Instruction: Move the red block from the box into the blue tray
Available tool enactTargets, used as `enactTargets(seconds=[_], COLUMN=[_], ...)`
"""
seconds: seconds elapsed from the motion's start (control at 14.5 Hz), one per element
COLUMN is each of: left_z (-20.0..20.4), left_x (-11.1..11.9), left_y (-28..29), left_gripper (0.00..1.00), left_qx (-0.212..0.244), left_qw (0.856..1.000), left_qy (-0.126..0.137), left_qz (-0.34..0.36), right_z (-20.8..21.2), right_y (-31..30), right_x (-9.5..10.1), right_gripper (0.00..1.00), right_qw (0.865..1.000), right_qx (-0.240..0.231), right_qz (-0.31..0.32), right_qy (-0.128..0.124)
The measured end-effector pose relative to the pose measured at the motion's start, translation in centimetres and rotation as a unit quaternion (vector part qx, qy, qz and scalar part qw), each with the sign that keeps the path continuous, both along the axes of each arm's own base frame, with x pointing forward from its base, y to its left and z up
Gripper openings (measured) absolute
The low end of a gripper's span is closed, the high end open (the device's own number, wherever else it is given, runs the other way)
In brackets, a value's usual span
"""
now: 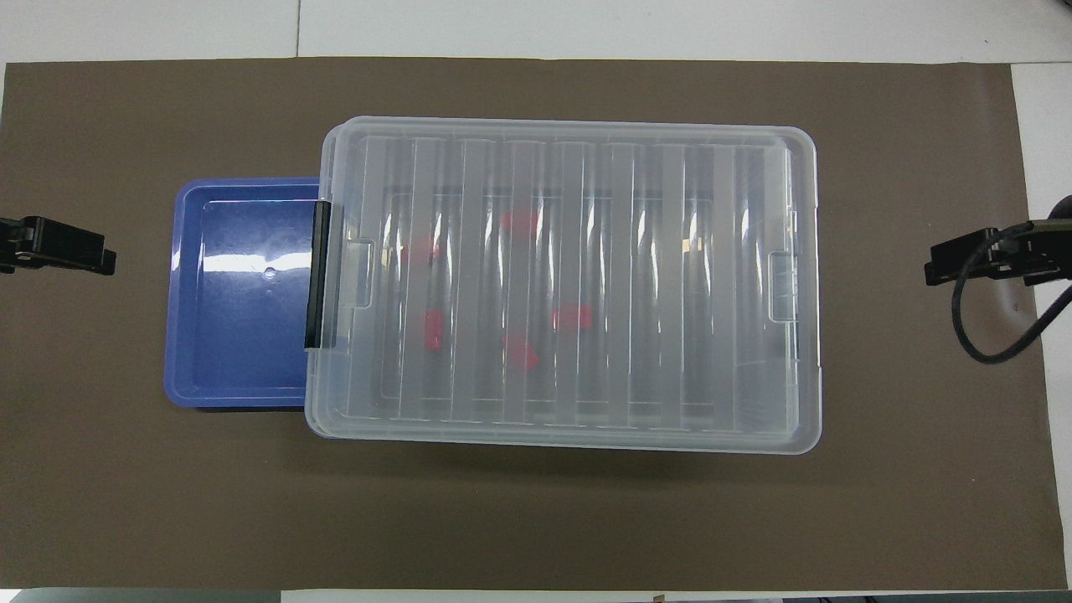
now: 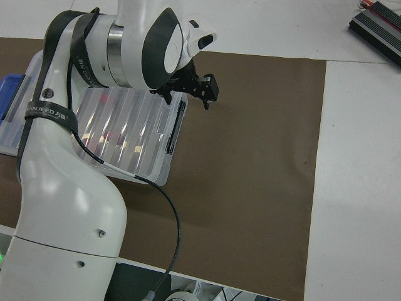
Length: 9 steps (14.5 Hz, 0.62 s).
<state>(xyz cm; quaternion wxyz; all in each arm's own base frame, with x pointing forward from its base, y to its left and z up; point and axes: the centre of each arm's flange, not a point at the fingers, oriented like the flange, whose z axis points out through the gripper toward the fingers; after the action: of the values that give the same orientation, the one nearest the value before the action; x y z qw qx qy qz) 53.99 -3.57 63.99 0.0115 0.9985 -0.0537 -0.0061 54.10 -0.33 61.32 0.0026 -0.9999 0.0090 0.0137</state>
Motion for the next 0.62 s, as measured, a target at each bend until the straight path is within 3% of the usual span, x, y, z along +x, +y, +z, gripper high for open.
enactTargets(seconds=[0.28, 0.62], left_z=[0.0, -0.1], left_x=[0.0, 0.0], left_y=[0.0, -0.1], left_gripper=[1.0, 1.0], left_qx=[0.0, 0.0], left_qw=[1.0, 1.0], left_qy=[0.0, 0.001], left_qz=[0.0, -0.001], right_z=[-1.1, -5.6], right_y=[2.4, 5.0], right_x=[0.7, 1.7], right_gripper=[1.0, 1.0], right_qw=[1.0, 1.0], right_qx=[0.003, 0.004], right_qz=[0.009, 0.014], right_qy=[-0.013, -0.019])
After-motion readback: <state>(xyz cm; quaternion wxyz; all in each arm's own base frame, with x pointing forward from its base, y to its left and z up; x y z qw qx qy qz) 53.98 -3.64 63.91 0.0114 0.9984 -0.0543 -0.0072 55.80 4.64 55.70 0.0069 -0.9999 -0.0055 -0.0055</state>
